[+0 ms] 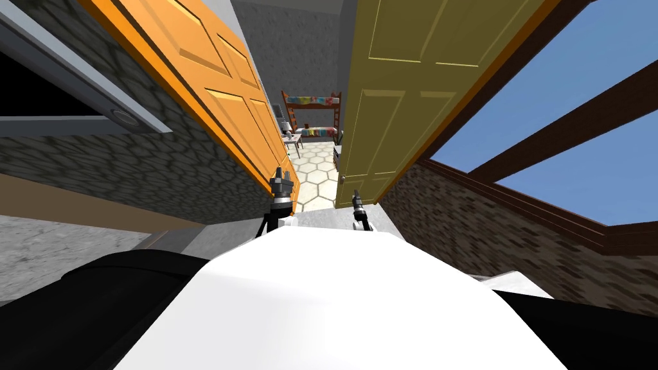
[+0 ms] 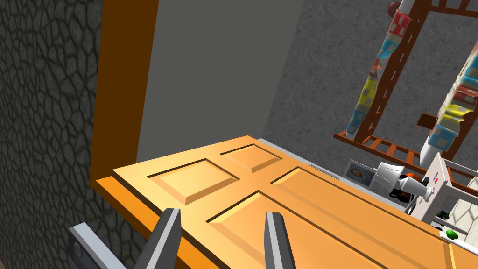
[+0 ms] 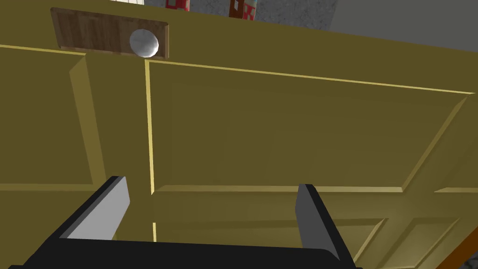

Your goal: Push the door open

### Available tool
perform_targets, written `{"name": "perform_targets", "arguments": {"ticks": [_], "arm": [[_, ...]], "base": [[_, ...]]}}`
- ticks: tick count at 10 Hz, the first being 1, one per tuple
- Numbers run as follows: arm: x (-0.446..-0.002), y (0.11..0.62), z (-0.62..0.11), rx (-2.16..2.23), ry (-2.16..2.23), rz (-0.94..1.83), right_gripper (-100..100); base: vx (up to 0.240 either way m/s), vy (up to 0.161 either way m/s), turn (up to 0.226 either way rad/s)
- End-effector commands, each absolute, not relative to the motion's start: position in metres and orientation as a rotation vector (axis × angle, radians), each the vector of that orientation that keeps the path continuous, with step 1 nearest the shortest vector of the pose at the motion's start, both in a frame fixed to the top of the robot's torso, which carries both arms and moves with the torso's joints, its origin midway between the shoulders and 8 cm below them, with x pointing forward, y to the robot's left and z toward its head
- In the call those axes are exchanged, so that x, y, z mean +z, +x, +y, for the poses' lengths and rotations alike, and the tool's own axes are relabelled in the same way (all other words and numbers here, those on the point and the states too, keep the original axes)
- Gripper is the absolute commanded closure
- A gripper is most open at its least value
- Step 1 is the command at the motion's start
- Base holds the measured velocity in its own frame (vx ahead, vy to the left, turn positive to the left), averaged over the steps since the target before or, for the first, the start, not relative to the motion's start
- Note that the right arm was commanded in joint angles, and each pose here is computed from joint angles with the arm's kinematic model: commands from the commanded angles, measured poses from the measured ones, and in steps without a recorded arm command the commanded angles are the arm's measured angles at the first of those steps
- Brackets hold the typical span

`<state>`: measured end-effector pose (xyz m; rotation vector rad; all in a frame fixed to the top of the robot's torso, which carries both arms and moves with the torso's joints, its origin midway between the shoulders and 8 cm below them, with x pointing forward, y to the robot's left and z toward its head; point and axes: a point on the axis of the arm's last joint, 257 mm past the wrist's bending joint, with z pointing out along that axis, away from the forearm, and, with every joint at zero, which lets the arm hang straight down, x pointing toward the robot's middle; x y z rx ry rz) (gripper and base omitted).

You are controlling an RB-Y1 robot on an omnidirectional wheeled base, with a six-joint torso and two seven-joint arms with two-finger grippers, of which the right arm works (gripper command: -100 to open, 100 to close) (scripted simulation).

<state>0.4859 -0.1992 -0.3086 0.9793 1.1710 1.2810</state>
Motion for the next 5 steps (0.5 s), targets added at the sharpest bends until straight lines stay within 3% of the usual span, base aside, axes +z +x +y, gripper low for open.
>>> {"name": "perform_targets", "arguments": {"ticks": [1, 5], "arm": [[-0.318, 0.487, -0.194, 1.283, 0.996, 1.187, -100], [-0.335, 0.486, -0.185, 1.287, 1.024, 1.215, -100]], "base": [[0.085, -0.029, 0.036], [0.069, -0.027, 0.03]]}}
